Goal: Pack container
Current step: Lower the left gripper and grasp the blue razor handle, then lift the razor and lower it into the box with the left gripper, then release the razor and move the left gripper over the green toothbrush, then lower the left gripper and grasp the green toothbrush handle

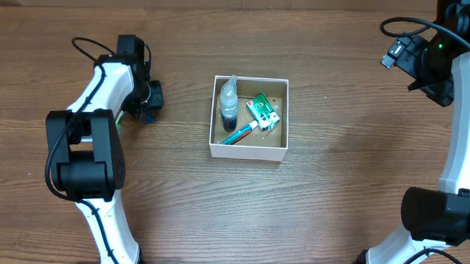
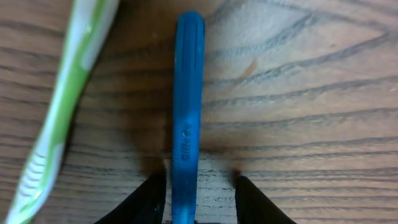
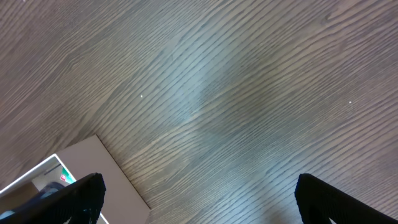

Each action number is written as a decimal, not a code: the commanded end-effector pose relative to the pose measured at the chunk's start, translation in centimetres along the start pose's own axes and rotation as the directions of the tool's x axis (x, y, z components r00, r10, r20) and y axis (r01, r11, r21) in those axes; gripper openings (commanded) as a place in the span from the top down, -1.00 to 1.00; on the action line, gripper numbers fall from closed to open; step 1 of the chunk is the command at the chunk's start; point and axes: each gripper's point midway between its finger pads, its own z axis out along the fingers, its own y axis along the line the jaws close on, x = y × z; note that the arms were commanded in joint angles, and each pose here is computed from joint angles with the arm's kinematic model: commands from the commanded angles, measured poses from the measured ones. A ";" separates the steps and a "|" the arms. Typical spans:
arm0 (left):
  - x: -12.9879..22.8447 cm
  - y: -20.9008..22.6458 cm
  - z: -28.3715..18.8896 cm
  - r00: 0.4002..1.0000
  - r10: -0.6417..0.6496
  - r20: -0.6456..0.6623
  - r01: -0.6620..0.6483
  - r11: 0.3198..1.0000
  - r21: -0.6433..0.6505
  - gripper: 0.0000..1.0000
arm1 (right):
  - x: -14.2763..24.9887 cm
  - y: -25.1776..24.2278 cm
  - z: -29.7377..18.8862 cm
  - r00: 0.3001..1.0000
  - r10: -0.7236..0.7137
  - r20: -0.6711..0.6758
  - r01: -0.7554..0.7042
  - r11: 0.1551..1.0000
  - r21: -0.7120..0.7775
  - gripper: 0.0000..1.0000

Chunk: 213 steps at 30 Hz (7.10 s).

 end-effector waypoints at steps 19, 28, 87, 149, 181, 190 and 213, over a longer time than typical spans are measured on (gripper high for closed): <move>1.7 0.0 -1.0 0.999 -0.018 -0.050 0.018 1.000 -0.006 0.88 | -0.2 0.0 -0.1 1.000 0.004 0.009 -0.004 1.000 -0.001 -1.00; -1.7 -1.5 -8.2 0.999 0.041 -0.014 -0.041 0.999 0.026 0.87 | -0.2 0.0 -0.1 1.000 0.004 0.009 -0.004 1.000 -0.001 -1.00; 13.4 -23.7 -16.3 0.343 0.931 0.120 -0.870 0.267 0.414 0.24 | -0.2 0.0 -0.1 1.000 0.004 0.009 -0.004 1.000 -0.001 -1.00; 1.3 3.9 -6.8 0.973 0.230 0.003 -0.230 0.972 -0.038 -1.00 | -0.2 0.0 -0.1 1.000 0.004 0.009 -0.004 1.000 -0.001 -1.00; 2.6 5.2 -0.1 0.974 0.199 -0.110 -0.189 0.978 0.091 0.58 | -0.2 0.0 -0.1 1.000 0.004 0.009 -0.004 1.000 -0.001 -1.00; 2.9 5.1 -0.2 0.981 0.149 -0.127 -0.138 0.986 0.094 0.92 | -0.2 0.0 -0.1 1.000 0.004 0.009 -0.004 1.000 -0.001 -1.00; 1.6 4.0 0.3 0.983 0.167 -0.074 -0.159 0.983 0.094 -0.10 | -0.2 0.0 -0.1 1.000 0.004 0.009 -0.004 1.000 -0.001 -1.00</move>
